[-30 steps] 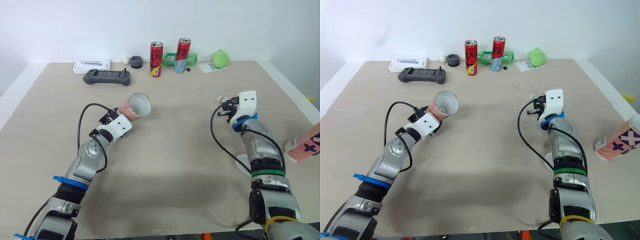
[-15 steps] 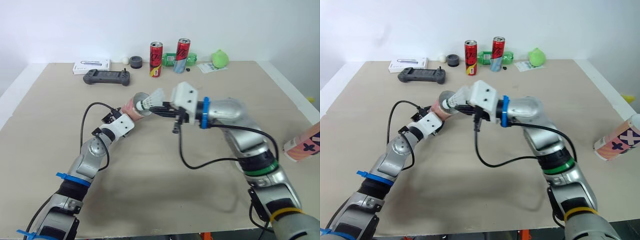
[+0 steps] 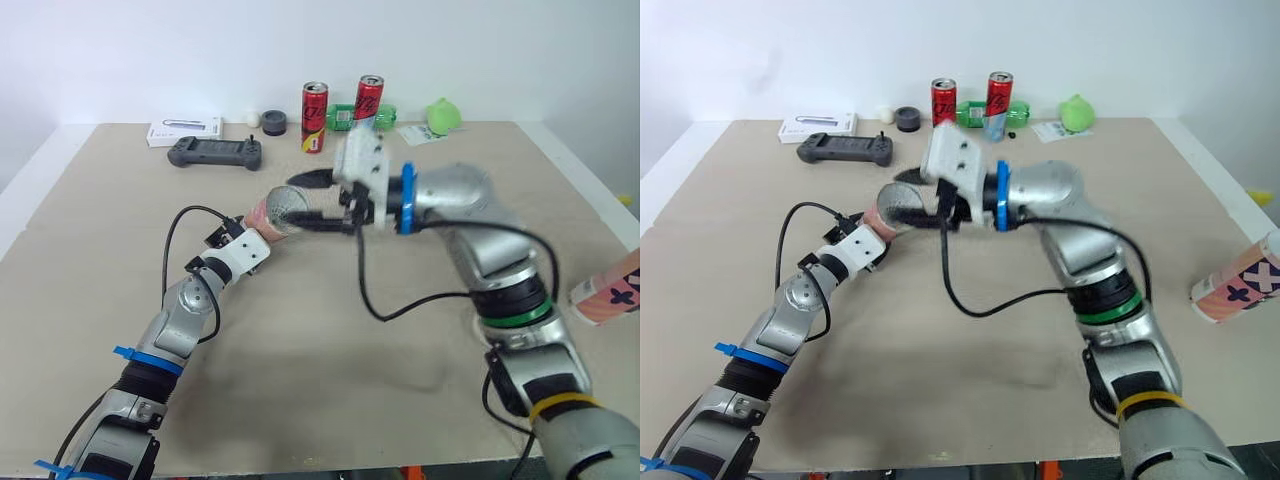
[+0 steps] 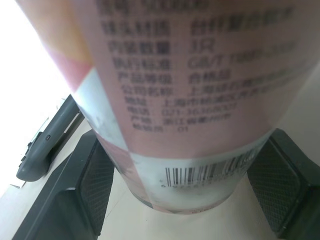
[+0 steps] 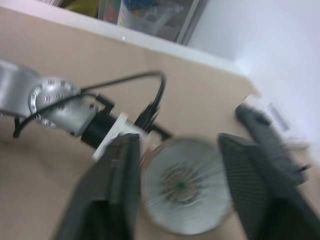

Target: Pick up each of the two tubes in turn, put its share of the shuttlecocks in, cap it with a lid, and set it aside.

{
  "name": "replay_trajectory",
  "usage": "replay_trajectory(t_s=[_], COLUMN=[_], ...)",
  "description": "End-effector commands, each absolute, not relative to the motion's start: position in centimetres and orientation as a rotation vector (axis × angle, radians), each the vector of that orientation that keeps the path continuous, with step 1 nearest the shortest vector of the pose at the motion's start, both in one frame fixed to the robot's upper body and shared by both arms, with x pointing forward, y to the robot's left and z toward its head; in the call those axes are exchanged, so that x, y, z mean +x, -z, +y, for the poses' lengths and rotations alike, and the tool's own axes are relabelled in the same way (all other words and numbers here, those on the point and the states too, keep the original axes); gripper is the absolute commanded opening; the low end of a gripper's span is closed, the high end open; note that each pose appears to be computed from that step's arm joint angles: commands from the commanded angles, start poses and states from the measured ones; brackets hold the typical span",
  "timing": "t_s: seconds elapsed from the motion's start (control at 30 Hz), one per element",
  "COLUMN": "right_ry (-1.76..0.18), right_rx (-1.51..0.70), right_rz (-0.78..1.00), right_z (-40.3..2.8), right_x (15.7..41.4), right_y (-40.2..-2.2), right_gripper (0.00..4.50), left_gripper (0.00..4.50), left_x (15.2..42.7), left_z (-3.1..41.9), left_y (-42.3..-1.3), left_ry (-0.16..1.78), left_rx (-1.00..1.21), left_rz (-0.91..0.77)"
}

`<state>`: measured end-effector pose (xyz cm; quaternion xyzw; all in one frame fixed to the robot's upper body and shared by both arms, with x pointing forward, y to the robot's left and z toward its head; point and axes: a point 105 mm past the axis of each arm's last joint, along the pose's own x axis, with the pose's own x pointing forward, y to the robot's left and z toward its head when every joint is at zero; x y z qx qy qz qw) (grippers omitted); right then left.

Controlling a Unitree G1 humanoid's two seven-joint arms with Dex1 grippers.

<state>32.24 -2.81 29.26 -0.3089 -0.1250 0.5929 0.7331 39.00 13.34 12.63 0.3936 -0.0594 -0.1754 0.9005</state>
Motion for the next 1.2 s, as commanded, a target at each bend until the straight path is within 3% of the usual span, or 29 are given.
replay_trajectory(t_s=[0.03,0.07,0.1,0.37,0.8,1.2], right_ry=[-1.311,-1.301,-1.292,-1.256,-1.226,-1.291], right_rx=[-0.818,-0.867,-0.915,-1.094,-1.414,-1.204], right_rz=[-0.242,-0.222,-0.198,-0.137,-0.107,-0.23], right_z=[-2.6,-2.4,-2.1,1.1,3.8,3.1], right_x=[32.5,33.0,33.6,36.7,38.4,35.8], right_y=[-29.1,-28.6,-28.0,-24.9,-21.0,-25.3], right_gripper=[0.55,0.15,0.05,0.05,0.05,0.05], left_gripper=[3.61,3.61,3.61,3.61,3.61,3.61], left_x=[39.1,39.1,39.1,39.0,38.6,38.6], left_z=[12.8,12.8,12.7,12.2,11.6,11.7], left_y=[-14.2,-14.2,-14.2,-14.5,-15.1,-14.8], left_ry=[0.358,0.359,0.36,0.371,0.387,0.388], left_rx=[0.818,0.818,0.82,0.828,0.916,0.906], left_rz=[-0.181,-0.181,-0.181,-0.184,-0.206,-0.194])
